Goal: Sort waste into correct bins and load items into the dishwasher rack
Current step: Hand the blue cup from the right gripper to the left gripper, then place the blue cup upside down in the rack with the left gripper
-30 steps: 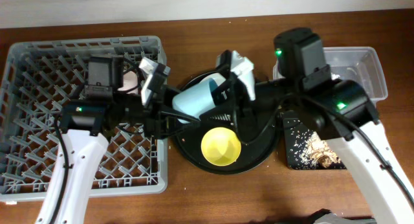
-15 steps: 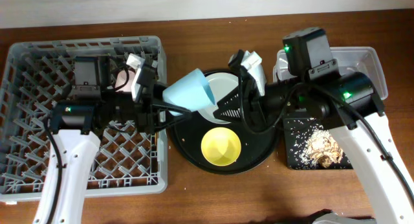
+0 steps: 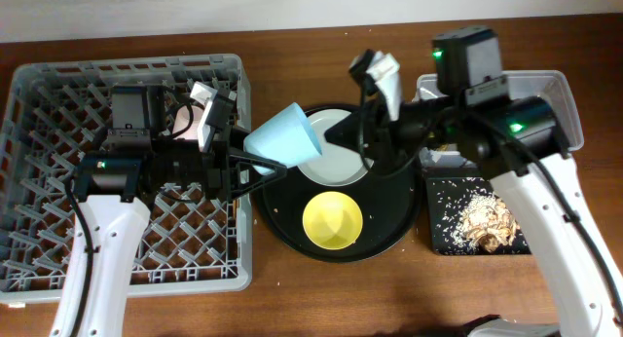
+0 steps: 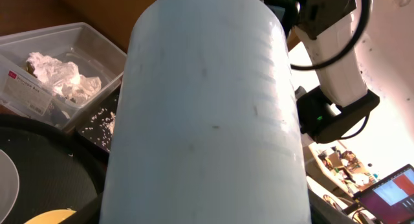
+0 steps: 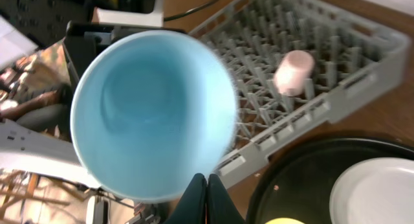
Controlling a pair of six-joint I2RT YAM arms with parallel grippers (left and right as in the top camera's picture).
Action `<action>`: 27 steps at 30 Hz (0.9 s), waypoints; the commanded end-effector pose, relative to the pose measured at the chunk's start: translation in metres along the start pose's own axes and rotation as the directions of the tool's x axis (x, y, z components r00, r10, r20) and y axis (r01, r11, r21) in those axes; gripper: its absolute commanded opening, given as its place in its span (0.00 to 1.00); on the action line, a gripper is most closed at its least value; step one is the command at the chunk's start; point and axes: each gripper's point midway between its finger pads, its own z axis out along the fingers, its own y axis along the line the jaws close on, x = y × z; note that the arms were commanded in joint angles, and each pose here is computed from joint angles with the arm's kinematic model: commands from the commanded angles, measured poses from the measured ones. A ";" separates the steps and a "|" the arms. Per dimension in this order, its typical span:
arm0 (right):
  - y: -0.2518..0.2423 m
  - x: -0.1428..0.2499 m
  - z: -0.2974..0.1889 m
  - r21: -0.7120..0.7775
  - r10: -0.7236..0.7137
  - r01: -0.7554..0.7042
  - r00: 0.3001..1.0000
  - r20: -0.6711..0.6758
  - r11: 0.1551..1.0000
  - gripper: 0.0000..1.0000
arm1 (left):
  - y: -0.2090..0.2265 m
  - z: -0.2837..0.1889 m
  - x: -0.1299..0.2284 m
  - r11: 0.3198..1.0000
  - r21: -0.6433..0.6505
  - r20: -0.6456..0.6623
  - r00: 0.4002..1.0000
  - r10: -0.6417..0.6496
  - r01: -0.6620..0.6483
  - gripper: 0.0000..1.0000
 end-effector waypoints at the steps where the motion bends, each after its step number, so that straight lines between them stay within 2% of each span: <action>1: 0.010 -0.007 0.006 -0.021 -0.071 0.072 0.997 0.009 0.997 0.04 | -0.008 -0.002 -0.002 1.000 0.000 0.005 1.000 0.007 -0.007 0.26; 5: 0.010 -0.012 0.006 -0.020 -0.095 0.096 0.995 0.028 0.995 0.04 | -0.008 -0.002 -0.002 1.000 0.000 0.004 1.000 0.005 -0.005 0.26; 9: 0.035 -0.010 0.006 -0.156 -0.073 0.077 0.997 0.035 0.985 0.04 | -0.008 -0.002 -0.002 1.000 0.000 0.004 1.000 0.005 -0.005 0.25; 11: 0.041 -0.001 0.010 -0.170 -0.038 0.036 0.999 -0.005 0.985 0.04 | -0.008 -0.002 -0.002 1.000 0.000 0.004 1.000 0.005 -0.005 0.25; 15: 0.018 0.039 0.009 -0.014 0.016 -0.018 0.987 -0.163 1.000 0.04 | -0.008 -0.002 -0.002 1.000 -0.001 0.006 1.000 0.014 -0.014 0.25; 19: 0.008 0.041 0.005 0.031 0.033 -0.029 0.986 -0.165 0.999 0.04 | -0.002 -0.008 -0.008 0.998 -0.028 0.021 0.999 0.048 -0.048 0.25; 20: -0.003 0.043 0.001 0.084 0.062 -0.048 0.983 -0.173 0.995 0.04 | 0.003 -0.015 -0.010 0.998 -0.058 0.037 0.999 0.030 -0.028 0.25; 22: -0.023 0.032 -0.010 0.152 0.114 -0.097 0.987 -0.109 0.984 0.04 | 0.008 -0.025 -0.011 0.996 -0.085 0.062 0.998 -0.010 0.015 0.25; 23: -0.022 0.018 -0.015 0.112 0.120 -0.114 0.992 -0.048 0.987 0.04 | 0.008 -0.026 -0.010 0.996 -0.085 0.062 0.998 -0.022 0.028 0.25; 25: -0.001 -0.005 -0.018 -0.048 0.058 -0.056 0.998 0.039 0.997 0.04 | 0.006 -0.021 -0.008 0.997 -0.071 0.050 0.998 -0.033 0.037 0.25; 27: 0.000 -0.006 -0.018 -0.055 0.065 -0.063 0.997 0.042 0.997 0.04 | 0.005 -0.016 -0.006 0.997 -0.067 0.037 0.999 -0.035 0.038 0.22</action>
